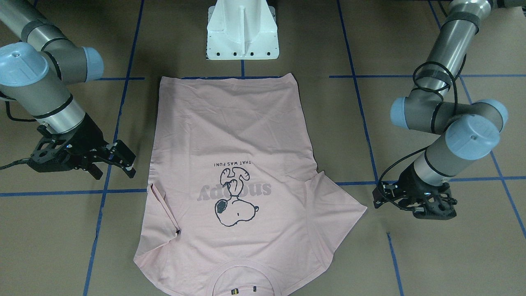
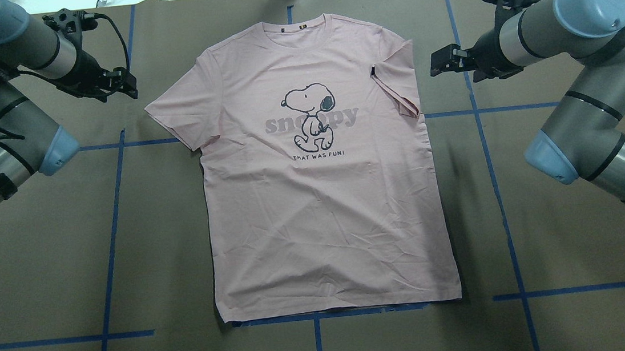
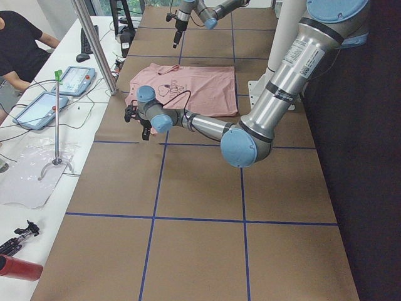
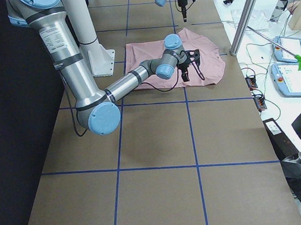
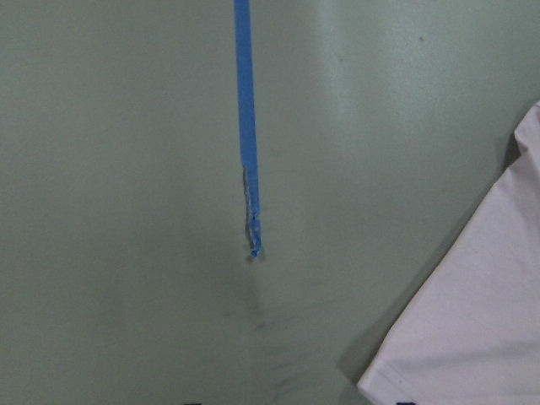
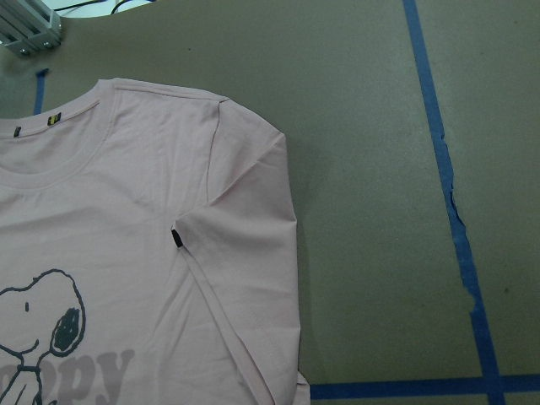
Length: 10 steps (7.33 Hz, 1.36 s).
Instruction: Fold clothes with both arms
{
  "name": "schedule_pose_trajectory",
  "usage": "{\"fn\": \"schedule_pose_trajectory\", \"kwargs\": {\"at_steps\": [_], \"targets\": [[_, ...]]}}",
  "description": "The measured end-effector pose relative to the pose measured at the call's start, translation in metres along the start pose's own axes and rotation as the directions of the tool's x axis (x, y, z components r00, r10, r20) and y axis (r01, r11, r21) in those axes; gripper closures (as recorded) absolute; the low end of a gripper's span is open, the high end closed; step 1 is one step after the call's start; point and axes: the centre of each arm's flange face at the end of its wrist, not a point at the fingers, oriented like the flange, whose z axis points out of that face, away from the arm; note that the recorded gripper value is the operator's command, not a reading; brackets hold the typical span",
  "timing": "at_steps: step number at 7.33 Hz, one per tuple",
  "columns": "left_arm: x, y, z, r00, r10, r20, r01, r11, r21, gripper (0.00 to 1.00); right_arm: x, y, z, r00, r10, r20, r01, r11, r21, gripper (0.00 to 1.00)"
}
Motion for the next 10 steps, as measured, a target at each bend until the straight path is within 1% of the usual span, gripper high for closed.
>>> {"fn": "schedule_pose_trajectory", "kwargs": {"at_steps": [1,2,3,4,8,9,10], "targets": [[0.008,0.006,0.013,1.0,0.005,0.001,-0.005,1.0,-0.008,0.43,-0.001,0.001,-0.002,1.0,-0.002,0.003,0.002,1.0,0.003,0.0],[0.014,0.011,0.025,1.0,0.011,0.006,-0.011,1.0,-0.013,0.54,-0.002,0.001,-0.003,1.0,-0.003,0.005,0.003,1.0,0.004,0.0],[0.015,0.013,0.034,1.0,0.017,0.008,-0.017,1.0,-0.012,1.0,-0.002,0.001,-0.004,1.0,-0.003,0.006,0.003,1.0,0.005,0.0],[0.014,0.014,0.039,1.0,0.02,0.008,-0.02,1.0,-0.01,1.0,-0.002,0.001,-0.004,1.0,-0.003,0.007,0.003,1.0,0.006,0.0],[0.029,0.007,0.031,0.999,0.027,-0.018,-0.027,1.0,0.004,1.0,-0.004,0.001,-0.005,1.0,-0.004,0.009,0.004,1.0,0.007,0.0],[0.034,0.007,0.027,0.999,0.017,-0.027,-0.017,1.0,0.01,0.77,-0.004,0.001,-0.004,1.0,-0.003,0.007,0.003,1.0,0.007,0.0],[0.036,0.007,0.024,0.999,0.004,-0.032,-0.004,1.0,0.014,0.4,-0.003,0.001,-0.003,1.0,-0.003,0.006,0.003,1.0,0.007,0.0]]}}
